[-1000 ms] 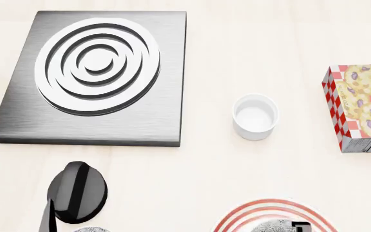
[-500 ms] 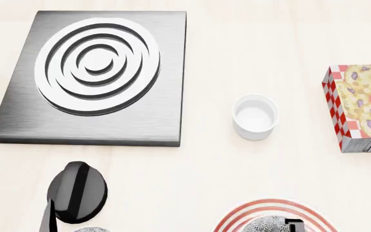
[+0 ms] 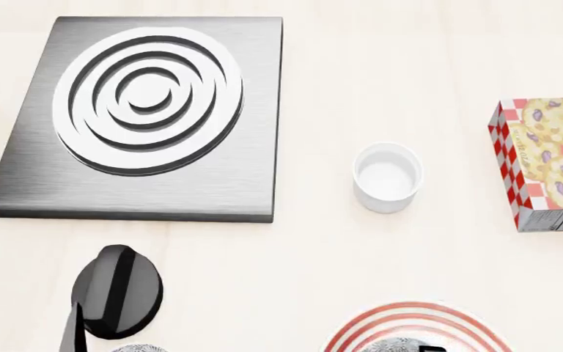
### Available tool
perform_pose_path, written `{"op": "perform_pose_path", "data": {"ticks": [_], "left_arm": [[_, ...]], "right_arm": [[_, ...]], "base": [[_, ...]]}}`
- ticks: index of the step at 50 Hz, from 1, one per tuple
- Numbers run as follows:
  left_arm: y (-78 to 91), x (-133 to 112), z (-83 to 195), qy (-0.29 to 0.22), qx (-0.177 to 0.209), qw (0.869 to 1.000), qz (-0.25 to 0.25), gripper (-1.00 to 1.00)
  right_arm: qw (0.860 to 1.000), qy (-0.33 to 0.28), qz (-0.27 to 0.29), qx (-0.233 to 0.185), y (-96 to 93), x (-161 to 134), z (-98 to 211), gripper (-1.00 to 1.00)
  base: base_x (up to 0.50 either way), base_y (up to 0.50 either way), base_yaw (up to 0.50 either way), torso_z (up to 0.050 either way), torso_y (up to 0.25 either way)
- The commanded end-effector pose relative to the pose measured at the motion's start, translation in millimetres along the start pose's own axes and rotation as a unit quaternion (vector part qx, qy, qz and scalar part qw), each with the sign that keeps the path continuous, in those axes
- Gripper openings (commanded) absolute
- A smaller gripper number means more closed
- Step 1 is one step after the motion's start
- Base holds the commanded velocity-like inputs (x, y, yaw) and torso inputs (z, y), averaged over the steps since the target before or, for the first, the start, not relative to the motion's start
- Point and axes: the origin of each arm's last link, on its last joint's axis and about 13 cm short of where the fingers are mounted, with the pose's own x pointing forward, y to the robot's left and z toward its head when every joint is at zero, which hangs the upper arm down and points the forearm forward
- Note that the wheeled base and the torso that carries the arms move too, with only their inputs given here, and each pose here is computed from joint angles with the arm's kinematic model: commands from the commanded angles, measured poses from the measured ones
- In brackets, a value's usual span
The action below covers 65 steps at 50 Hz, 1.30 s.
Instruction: Pick the akita bowl on the ramekin and place it on the plate.
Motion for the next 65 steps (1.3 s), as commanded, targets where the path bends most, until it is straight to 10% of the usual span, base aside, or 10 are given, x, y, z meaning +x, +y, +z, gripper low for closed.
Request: {"op": "perform_pose_path", "data": {"ticks": [1, 65], "left_arm": [[0.1, 0, 1, -0.001, 0.000, 1.000, 0.000, 1.00], [0.7, 0, 5, -0.004, -0.002, 1.000, 0.001, 1.00]], "right_arm": [[1.000, -0.005, -0.015, 0.012, -1.7, 4, 2, 1.00], [0.995, -0.032, -0.086, -0.025, 10.6, -68, 30, 1.00]], "base": [[0.00, 0.00, 0.00, 0.000, 0.000], [0.00, 0.00, 0.00, 0.000, 0.000]]}}
